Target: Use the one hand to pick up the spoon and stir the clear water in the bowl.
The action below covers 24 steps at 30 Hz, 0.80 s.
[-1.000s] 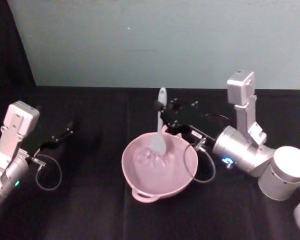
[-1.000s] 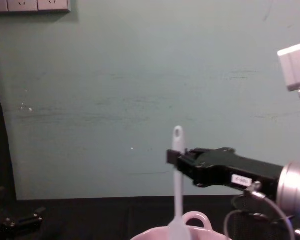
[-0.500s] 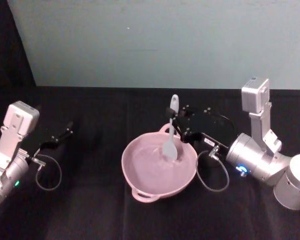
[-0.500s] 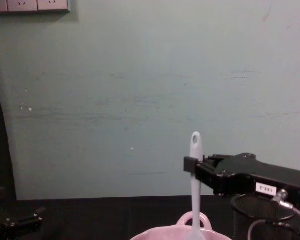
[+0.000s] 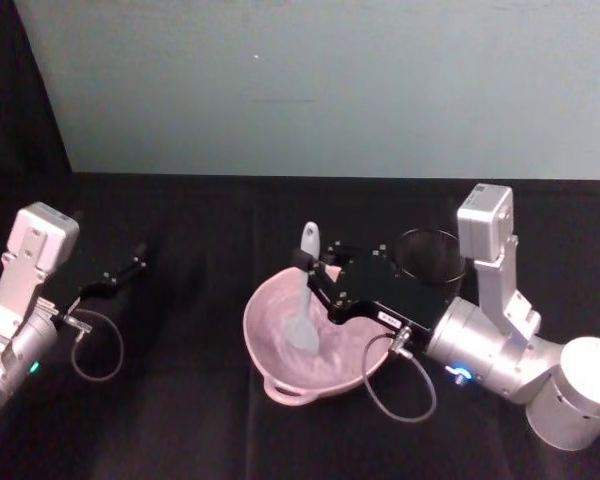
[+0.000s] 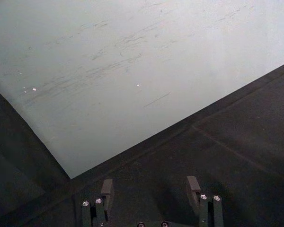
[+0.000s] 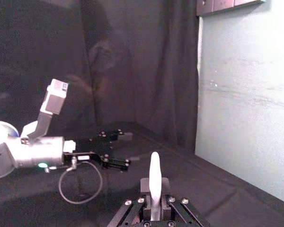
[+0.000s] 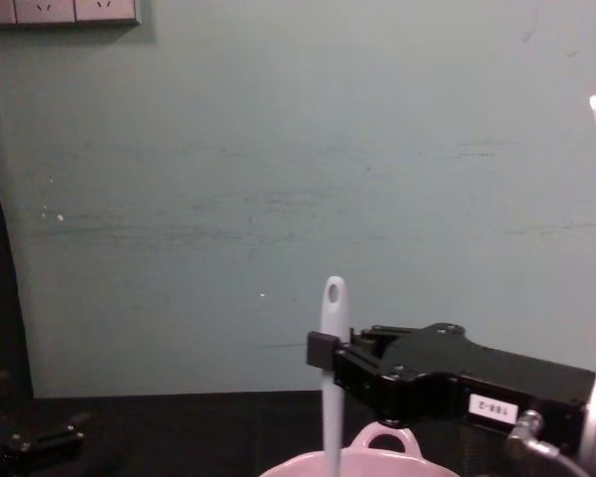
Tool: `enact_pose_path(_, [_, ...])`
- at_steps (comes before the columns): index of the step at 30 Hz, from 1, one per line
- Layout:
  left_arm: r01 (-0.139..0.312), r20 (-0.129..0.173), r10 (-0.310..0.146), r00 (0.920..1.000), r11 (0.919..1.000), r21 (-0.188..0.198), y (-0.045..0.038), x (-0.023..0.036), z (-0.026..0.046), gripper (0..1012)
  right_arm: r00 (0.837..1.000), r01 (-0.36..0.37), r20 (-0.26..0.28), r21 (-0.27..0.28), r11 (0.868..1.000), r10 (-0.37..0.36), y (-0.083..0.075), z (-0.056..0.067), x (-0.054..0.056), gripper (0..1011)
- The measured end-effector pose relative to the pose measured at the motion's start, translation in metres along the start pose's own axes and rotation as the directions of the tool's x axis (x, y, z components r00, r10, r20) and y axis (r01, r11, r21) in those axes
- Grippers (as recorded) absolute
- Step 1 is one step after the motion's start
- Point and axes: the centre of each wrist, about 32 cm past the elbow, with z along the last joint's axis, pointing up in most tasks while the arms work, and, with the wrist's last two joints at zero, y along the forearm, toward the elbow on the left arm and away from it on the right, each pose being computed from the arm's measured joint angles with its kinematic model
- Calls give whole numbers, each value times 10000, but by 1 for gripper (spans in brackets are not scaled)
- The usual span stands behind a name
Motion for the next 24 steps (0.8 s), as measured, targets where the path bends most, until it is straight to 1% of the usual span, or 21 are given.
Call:
enact_pose_path(3, [0,0,0,10000,10000,0,0,0,0,1005,10000,-68,-52,81,9999,69,56,-10,-19,120])
enact_pose_path(7, [0,0,0,10000,10000,1,0,0,0,1005,9999,-105,-135,178,9998,108,136,-28,-13,120])
enact_pose_path(11, [1,0,-1,10000,10000,0,0,0,0,1005,9996,-68,-260,242,9997,75,238,-59,19,120])
enact_pose_path(15, [0,0,0,10000,10000,0,0,0,0,1005,9997,78,-217,180,9998,-75,290,-84,57,120])
enact_pose_path(19, [0,0,0,10000,10000,0,0,0,0,1005,9981,619,-9,47,9981,-619,307,-106,143,120])
enact_pose_path(20, [0,0,0,10000,10000,1,0,0,0,1005,9962,870,84,0,9962,-870,292,-107,174,120])
enact_pose_path(21, [0,0,0,10000,10000,0,0,0,0,1005,9962,870,84,0,9962,-870,292,-107,174,120])
enact_pose_path(24, [0,0,0,10000,10000,0,0,0,0,1005,9905,1356,249,-23,9908,-1355,237,-92,242,120])
